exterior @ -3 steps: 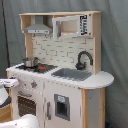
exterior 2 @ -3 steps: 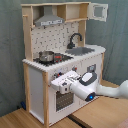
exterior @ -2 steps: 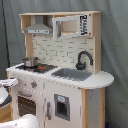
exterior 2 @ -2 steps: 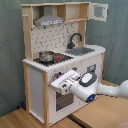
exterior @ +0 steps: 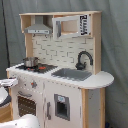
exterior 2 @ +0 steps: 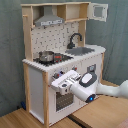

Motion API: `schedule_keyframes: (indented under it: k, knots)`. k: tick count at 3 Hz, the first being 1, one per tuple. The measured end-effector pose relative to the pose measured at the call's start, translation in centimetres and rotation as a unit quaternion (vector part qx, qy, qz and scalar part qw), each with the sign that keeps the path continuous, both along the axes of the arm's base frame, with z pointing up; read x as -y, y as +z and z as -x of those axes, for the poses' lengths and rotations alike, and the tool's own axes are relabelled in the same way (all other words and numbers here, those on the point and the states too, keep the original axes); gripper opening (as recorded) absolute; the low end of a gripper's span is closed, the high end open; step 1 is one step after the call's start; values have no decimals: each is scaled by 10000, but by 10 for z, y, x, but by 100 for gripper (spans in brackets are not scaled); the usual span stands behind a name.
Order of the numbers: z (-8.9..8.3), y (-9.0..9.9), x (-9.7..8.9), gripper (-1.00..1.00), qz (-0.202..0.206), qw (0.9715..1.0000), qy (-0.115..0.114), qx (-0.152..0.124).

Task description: Play with the kitchen

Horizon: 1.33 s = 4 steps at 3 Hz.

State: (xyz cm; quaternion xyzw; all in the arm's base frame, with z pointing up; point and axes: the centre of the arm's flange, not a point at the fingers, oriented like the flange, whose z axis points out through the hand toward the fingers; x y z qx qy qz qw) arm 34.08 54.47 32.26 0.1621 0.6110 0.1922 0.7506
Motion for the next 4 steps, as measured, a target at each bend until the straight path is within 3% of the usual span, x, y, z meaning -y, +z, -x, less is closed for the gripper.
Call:
schedule_keyframes:
  k: [1,2,4]
  knots:
    - [0,0,0,100,-429,9991,68,-31]
    - [0,-3,0,100,-1140,9932,173,-183]
    - [4,-16,-3,100,-2196,9740,392,-402]
